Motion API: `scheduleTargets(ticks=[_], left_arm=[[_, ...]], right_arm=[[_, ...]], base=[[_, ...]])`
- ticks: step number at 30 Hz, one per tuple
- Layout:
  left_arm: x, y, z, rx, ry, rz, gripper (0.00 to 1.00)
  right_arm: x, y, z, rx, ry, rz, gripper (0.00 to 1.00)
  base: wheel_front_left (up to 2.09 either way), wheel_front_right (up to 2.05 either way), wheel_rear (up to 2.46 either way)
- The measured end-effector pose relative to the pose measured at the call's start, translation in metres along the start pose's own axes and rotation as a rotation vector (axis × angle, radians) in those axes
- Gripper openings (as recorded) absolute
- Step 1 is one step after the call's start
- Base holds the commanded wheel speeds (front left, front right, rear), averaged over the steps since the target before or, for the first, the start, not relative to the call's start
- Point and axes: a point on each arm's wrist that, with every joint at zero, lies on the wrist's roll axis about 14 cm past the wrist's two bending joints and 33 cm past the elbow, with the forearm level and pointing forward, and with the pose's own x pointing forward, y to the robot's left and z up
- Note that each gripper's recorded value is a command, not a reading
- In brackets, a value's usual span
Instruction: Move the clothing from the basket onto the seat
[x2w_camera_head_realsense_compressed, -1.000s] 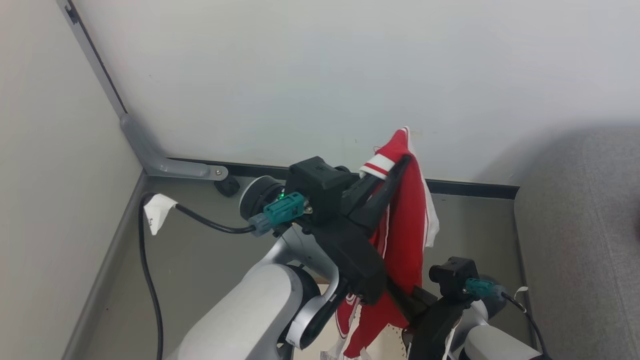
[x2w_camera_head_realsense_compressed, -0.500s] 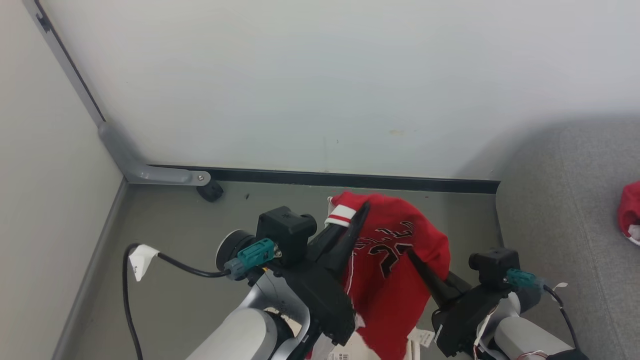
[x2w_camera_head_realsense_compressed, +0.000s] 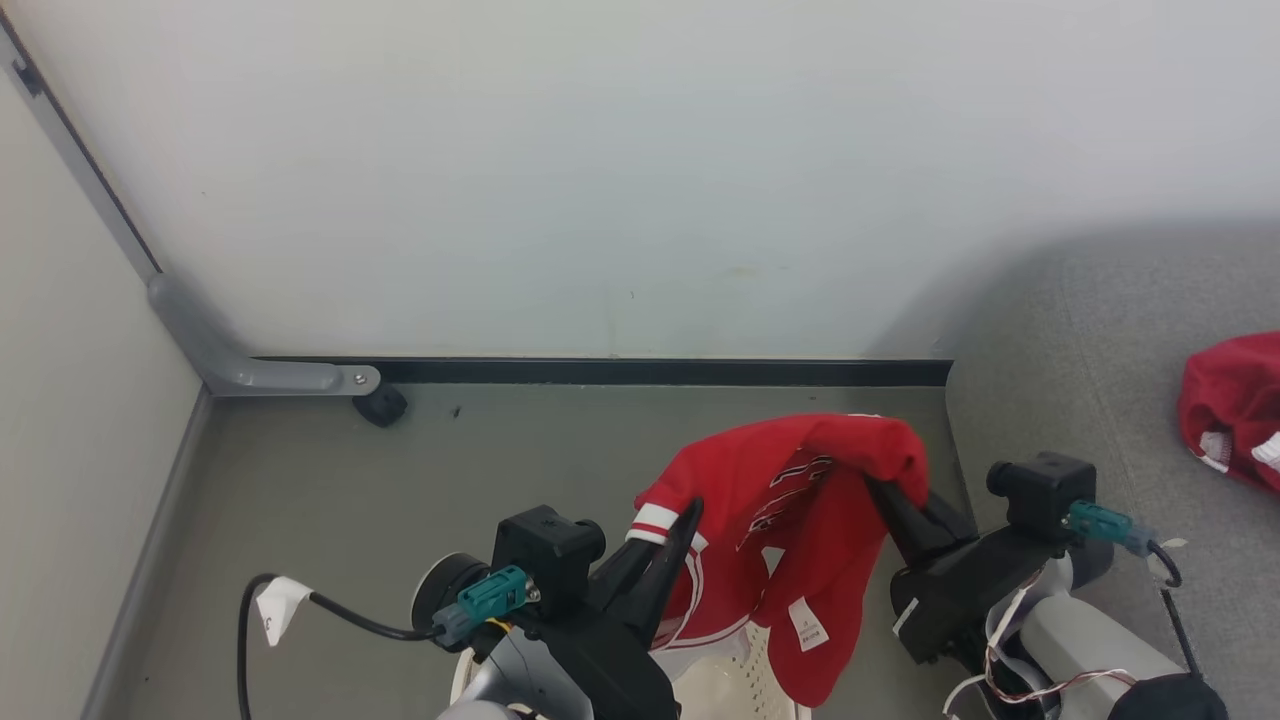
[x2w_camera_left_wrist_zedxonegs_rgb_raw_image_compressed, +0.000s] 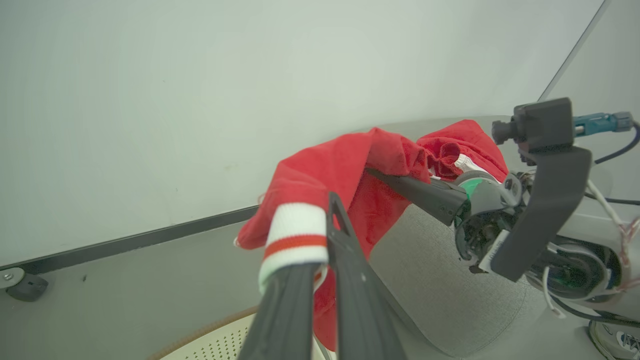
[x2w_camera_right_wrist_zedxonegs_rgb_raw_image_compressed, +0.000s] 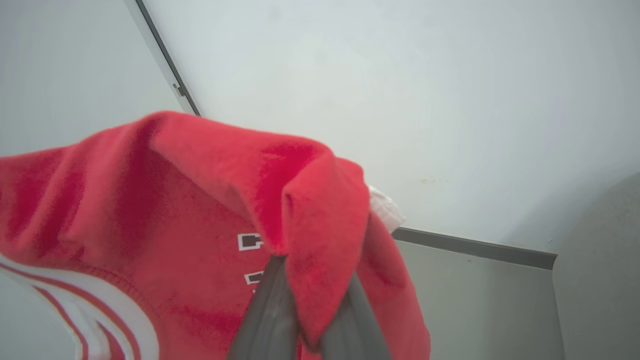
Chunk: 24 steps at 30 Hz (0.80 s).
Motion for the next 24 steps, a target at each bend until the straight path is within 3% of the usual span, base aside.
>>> scheduleTargets(ticks=[1,2,3,8,9,10,11,24], left_arm=[[-0.001,0.0,-0.002,0.0,0.005,0.0,0.0],[0.0,0.0,-0.004,0.0,0.009,-0.002,0.06],[0.0,-0.001,-0.003,0.0,0.005,-0.006,0.24],[0.004,-0.007,-0.003,0.004,0.0,-0.029,0.54],[0.004,-0.008,-0.003,0.005,0.001,-0.033,0.78],[0.005,-0.01,-0.004,0.005,0.0,-0.039,0.95],[0.006,-0.012,-0.004,0.005,-0.002,-0.045,1.0],[0.016,-0.034,-0.006,0.015,-0.012,-0.131,1.0]], right_arm=[[-0.001,-0.002,0.005,0.002,-0.014,-0.007,0.0],[-0.002,-0.006,0.01,0.002,-0.028,-0.017,0.0],[-0.004,-0.01,0.014,0.001,-0.041,-0.027,0.0],[-0.014,-0.03,0.043,0.001,-0.121,-0.076,0.0],[-0.017,-0.033,0.048,-0.002,-0.136,-0.084,0.0],[-0.02,-0.037,0.054,-0.007,-0.151,-0.092,0.0],[-0.023,-0.041,0.06,-0.012,-0.167,-0.1,0.0],[-0.078,-0.088,0.139,-0.13,-0.364,-0.25,0.0]], base=[[0.0,0.0,0.0],[0.0,0.0,0.0],[0.0,0.0,0.0],[0.0,0.0,0.0],[0.0,0.0,0.0],[0.0,0.0,0.0],[0.0,0.0,0.0],[0.0,0.0,0.0]])
